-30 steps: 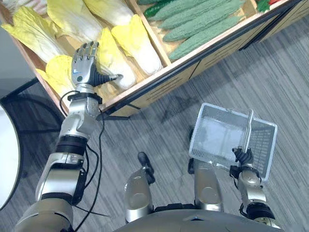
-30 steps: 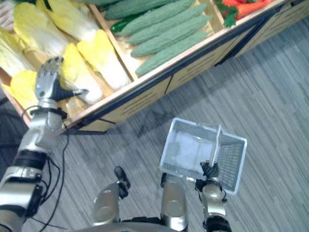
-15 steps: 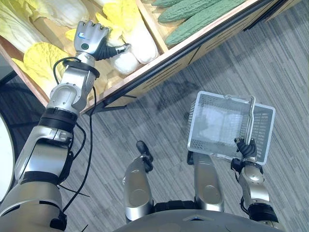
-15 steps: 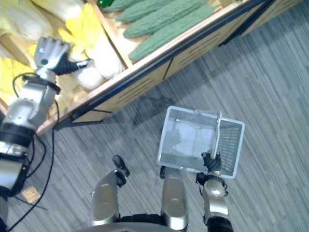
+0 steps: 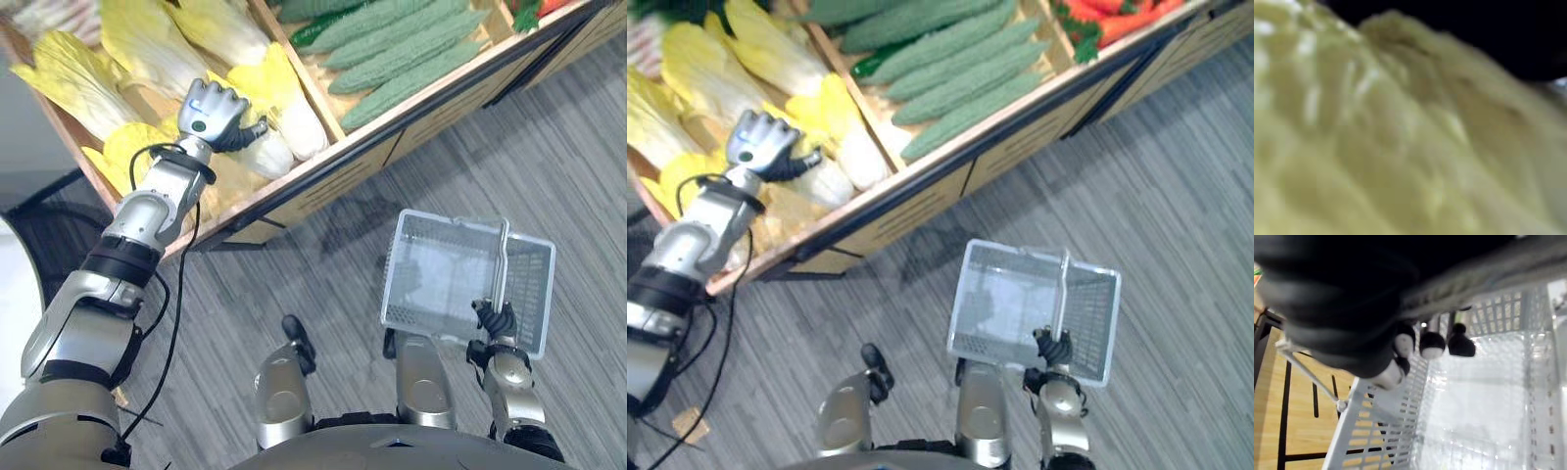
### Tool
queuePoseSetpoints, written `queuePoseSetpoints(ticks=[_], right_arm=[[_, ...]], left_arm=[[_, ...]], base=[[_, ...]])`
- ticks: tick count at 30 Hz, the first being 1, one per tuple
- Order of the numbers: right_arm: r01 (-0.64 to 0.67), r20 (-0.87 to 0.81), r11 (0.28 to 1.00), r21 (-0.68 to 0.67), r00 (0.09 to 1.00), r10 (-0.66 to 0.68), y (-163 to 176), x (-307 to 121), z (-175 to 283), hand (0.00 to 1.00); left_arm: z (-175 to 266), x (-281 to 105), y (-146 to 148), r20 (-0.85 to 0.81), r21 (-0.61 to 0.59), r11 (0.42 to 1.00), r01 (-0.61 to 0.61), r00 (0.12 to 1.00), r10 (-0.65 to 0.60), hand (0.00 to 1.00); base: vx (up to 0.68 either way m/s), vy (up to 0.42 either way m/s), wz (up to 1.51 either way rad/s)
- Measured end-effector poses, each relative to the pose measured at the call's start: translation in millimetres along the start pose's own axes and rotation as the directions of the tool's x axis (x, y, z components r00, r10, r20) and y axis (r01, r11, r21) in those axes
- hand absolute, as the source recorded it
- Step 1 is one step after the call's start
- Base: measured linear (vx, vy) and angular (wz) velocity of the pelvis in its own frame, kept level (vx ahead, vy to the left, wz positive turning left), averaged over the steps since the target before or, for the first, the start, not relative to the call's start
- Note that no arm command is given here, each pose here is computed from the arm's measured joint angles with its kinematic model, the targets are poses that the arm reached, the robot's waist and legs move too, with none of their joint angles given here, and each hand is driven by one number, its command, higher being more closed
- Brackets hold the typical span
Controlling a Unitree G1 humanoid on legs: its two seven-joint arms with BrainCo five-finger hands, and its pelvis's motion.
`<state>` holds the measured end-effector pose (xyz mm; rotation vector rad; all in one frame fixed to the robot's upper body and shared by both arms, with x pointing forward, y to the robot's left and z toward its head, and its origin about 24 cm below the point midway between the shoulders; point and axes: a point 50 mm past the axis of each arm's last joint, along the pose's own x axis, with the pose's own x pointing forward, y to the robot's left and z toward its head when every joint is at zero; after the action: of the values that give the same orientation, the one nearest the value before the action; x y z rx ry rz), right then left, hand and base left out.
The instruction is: Pick vegetable in the basket
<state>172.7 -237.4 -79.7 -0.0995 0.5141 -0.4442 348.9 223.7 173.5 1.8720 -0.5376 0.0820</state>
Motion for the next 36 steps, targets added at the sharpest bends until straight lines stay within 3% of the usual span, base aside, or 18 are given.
queuePoseSetpoints(ticks=[5,11,16,21,26,30,34,36], right_arm=[[-0.006,-0.031,1.0,-0.005,1.0,0.006,-1.8,-4.4,-9.2,1.0],[0.032,-0.086,0.999,0.009,0.996,-0.031,-12.3,-12.4,-23.6,1.0],[0.045,-0.043,0.997,0.066,0.998,-0.042,-8.2,-14.5,-12.9,1.0],[0.041,0.092,0.994,0.103,0.994,-0.051,-7.4,-14.3,19.4,1.0],[-0.089,0.28,0.991,0.098,0.958,0.059,26.5,-6.1,72.5,1.0],[-0.188,0.333,0.979,0.072,0.93,0.154,47.1,-15.3,84.0,1.0],[-0.313,0.336,0.949,0.047,0.899,0.28,71.6,-25.8,83.8,1.0],[-0.385,0.304,0.922,0.037,0.883,0.357,85.2,-32.7,78.0,1.0]], left_arm=[[-6.0,-4.8,7.7,-0.03,-0.028,0.999,-0.046,0.999,0.045,1.0],[-1.7,-6.8,32.9,-0.044,-0.055,0.98,-0.19,0.981,0.188,1.0],[46.2,-14.3,33.3,-0.004,-0.233,0.934,-0.27,0.961,0.277,1.0],[120.1,-17.5,21.8,0.151,-0.454,0.873,-0.177,0.951,0.271,1.0],[161.8,-41.8,1.0,0.194,-0.618,0.786,-0.023,0.964,0.181,1.0],[198.3,-52.9,-15.1,0.161,-0.765,0.64,0.074,0.984,0.079,1.0],[243.7,-70.0,-33.8,0.289,-0.791,0.551,0.265,0.956,-0.045,1.0],[242.9,-84.9,-48.9,0.25,-0.834,0.473,0.286,0.958,-0.139,1.0]], base=[[-0.02,-0.013,0.04],[0.01,0.002,-0.03],[0.02,0.017,-0.23],[-0.01,0.008,-0.41],[0.03,0.04,-1.34],[0.09,-0.07,-0.93],[0.11,-0.147,-0.9],[0.18,-0.133,-1.76]])
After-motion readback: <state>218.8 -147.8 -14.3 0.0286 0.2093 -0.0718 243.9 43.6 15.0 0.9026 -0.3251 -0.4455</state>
